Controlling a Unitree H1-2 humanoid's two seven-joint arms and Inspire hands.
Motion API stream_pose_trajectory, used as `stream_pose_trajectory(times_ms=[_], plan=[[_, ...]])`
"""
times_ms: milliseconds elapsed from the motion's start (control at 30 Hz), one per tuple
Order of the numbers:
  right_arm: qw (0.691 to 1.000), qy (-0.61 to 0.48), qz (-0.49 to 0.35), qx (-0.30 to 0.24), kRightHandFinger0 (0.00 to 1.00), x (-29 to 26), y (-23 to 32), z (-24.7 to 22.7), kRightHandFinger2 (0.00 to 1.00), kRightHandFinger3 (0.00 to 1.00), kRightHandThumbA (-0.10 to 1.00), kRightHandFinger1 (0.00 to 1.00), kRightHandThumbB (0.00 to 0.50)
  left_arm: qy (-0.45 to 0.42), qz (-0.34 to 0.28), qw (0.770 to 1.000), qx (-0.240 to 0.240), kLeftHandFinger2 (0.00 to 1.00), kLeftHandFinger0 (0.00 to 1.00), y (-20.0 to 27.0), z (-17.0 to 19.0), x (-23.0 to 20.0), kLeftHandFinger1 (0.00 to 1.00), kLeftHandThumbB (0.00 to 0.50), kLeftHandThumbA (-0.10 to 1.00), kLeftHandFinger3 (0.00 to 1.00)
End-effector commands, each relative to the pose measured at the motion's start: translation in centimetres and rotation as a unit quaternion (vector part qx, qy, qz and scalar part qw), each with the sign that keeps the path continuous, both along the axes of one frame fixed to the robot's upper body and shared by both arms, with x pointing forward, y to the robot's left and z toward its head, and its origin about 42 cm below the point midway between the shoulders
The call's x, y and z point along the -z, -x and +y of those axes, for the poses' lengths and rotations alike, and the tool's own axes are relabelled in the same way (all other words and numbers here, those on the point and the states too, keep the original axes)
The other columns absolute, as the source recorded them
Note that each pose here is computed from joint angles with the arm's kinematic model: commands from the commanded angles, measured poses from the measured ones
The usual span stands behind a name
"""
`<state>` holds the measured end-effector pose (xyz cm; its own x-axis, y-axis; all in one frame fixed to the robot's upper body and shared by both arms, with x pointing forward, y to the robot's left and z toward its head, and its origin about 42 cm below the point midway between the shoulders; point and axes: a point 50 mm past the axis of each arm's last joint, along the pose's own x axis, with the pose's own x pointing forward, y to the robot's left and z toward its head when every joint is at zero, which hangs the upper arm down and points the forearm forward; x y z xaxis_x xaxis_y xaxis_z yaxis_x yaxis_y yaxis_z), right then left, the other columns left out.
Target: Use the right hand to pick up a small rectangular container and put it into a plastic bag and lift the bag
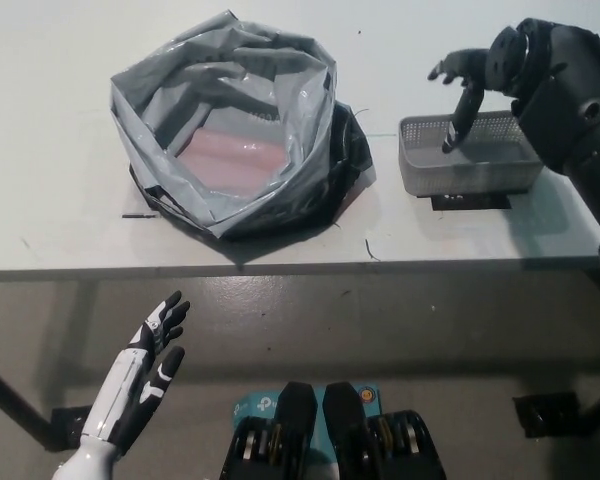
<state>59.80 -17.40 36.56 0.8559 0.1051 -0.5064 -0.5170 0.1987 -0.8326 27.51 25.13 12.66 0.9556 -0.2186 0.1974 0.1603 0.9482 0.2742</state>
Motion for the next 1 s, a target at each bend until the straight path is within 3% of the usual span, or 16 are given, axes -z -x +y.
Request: stream_pose_trajectory(times_ms=[0, 133, 233, 433, 567, 767, 833, 933, 967], plan=[[0.996, -0.011, -0.089, -0.022, 1.0, -6.9, -0.4, 1.1, 1.0, 1.0, 0.89, 1.0, 0.5, 0.003, -0.037, 0.999, 0.016, 1.0, 1.0, -0.1, -0.2, -1.5, 1.0, 0.249, 0.92, 1.0], [0.996, 0.003, -0.089, -0.018, 1.0, -6.6, -0.5, 0.6, 1.0, 1.0, 0.91, 1.0, 0.5, 0.002, -0.041, 0.999, 0.017, 1.0, 1.0, -0.2, -0.2, -1.6, 1.0, 0.244, 0.92, 1.0], [0.996, 0.004, -0.083, -0.013, 1.0, -6.0, -0.6, 0.4, 1.0, 1.0, 0.85, 1.0, 0.5, 0.001, -0.041, 0.999, 0.017, 1.0, 1.0, -0.2, -0.1, -1.6, 1.0, 0.248, 0.92, 1.0], [0.998, 0.009, -0.068, -0.006, 1.0, -5.3, -0.7, -0.2, 1.0, 1.0, 0.84, 1.0, 0.5, 0.002, -0.042, 0.999, 0.018, 1.0, 1.0, -0.3, -0.1, -1.6, 1.0, 0.239, 0.91, 1.0], [0.999, 0.027, -0.04, 0.0, 1.0, -4.9, -0.6, -0.7, 1.0, 1.0, 0.91, 1.0, 0.5, 0.001, -0.041, 0.999, 0.019, 1.0, 1.0, -0.4, -0.1, -1.6, 1.0, 0.242, 0.91, 1.0], [0.999, 0.04, -0.014, 0.014, 1.0, -4.2, -0.6, -0.9, 1.0, 1.0, 0.89, 1.0, 0.5, 0.0, -0.04, 0.999, 0.018, 1.0, 1.0, -0.3, -0.1, -1.7, 1.0, 0.247, 0.91, 1.0], [0.998, 0.065, -0.008, 0.007, 1.0, -3.8, -0.5, -0.7, 1.0, 1.0, 0.94, 1.0, 0.5, 0.0, -0.042, 0.999, 0.019, 1.0, 1.0, -0.4, -0.1, -1.7, 1.0, 0.25, 0.92, 1.0], [0.997, 0.077, -0.002, -0.004, 1.0, -3.7, -0.5, -0.6, 1.0, 1.0, 0.92, 1.0, 0.5, 0.003, -0.042, 0.999, 0.021, 1.0, 1.0, -0.6, -0.1, -1.9, 1.0, 0.248, 0.91, 1.0], [0.995, 0.094, 0.003, -0.016, 1.0, -3.6, -0.5, -0.6, 1.0, 1.0, 0.96, 1.0, 0.5, 0.002, -0.042, 0.999, 0.022, 1.0, 1.0, -0.7, -0.1, -2.1, 1.0, 0.243, 0.9, 1.0]])
